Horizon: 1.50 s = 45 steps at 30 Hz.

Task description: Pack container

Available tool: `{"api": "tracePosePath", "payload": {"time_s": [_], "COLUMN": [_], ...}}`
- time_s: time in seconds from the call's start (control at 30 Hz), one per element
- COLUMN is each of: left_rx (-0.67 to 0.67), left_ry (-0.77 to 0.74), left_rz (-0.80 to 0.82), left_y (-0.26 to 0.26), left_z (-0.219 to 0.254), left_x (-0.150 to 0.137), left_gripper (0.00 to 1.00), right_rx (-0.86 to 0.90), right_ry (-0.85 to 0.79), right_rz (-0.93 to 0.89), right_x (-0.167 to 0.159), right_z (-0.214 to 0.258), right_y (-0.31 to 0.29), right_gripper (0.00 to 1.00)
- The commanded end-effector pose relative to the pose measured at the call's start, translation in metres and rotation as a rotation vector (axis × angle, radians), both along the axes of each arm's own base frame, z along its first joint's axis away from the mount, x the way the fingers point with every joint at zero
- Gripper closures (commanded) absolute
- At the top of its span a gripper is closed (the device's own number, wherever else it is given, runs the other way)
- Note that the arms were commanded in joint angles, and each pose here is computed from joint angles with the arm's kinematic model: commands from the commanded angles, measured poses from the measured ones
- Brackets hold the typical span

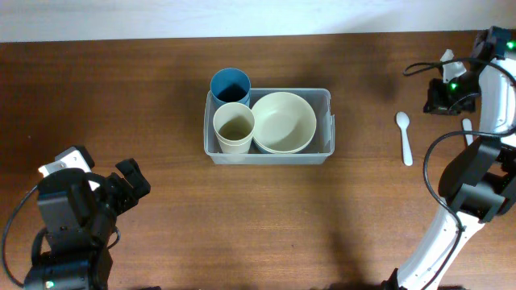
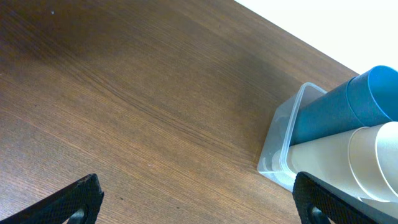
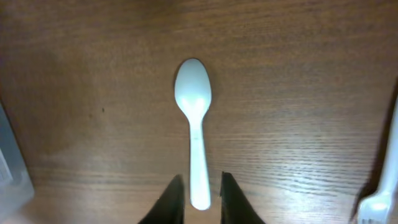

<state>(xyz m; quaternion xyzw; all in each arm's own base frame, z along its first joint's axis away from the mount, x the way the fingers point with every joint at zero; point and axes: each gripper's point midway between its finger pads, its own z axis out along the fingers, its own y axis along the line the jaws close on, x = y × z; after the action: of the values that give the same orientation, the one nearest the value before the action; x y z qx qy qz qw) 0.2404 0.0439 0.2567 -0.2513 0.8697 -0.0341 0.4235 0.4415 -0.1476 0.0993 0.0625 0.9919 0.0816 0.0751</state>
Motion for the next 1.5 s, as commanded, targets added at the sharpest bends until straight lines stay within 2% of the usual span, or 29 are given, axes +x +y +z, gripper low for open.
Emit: {"api": "tracePosePath", "payload": {"time_s": [0.0, 0.03, 0.2, 0.23, 0.27, 0.57, 0.8, 1.03, 1.43, 1.47], "left_rx": [-0.01, -0.011, -0.01, -0.01, -0.011, -0.011, -0.011, -0.011, -0.011, -0.011], "left_ry": [0.0, 0.0, 0.0, 0.0, 0.0, 0.0, 0.0, 0.0, 0.0, 0.0], "left_rz": [0.007, 0.006, 0.007, 0.007, 0.006, 0.006, 0.006, 0.006, 0.006, 0.006], "left_y": [0.0, 0.0, 0.0, 0.0, 0.0, 0.0, 0.0, 0.0, 0.0, 0.0], "left_z": [-0.002, -0.002, -0.002, -0.002, -0.002, -0.002, -0.002, -0.002, -0.002, -0.002], "left_x": [0.0, 0.0, 0.0, 0.0, 0.0, 0.0, 0.0, 0.0, 0.0, 0.0], "left_gripper": [0.0, 0.0, 0.0, 0.01, 0.01, 0.0, 0.0, 0.0, 0.0, 0.0], "right_rx": [0.013, 0.009, -0.05, -0.052, -0.054, -0.057, 0.03, -0.105, -0.106, -0.106], "right_ry": [0.06, 0.079, 0.147, 0.154, 0.158, 0.136, 0.083, 0.159, 0.171, 0.172], "right_rz": [-0.028, -0.044, -0.118, -0.117, -0.117, -0.085, -0.038, -0.029, -0.041, -0.041], "right_x": [-0.009, -0.013, -0.027, -0.029, -0.03, -0.021, -0.006, -0.023, -0.03, -0.03], "right_z": [-0.023, -0.031, -0.062, -0.065, -0.067, -0.069, -0.07, -0.099, -0.115, -0.115], "right_y": [0.005, 0.005, -0.003, -0.003, -0.003, 0.007, 0.039, 0.034, 0.036, 0.036], "right_gripper": [0.7, 0.61, 0.26, 0.11, 0.01, 0.01, 0.01, 0.01, 0.01, 0.07]}}
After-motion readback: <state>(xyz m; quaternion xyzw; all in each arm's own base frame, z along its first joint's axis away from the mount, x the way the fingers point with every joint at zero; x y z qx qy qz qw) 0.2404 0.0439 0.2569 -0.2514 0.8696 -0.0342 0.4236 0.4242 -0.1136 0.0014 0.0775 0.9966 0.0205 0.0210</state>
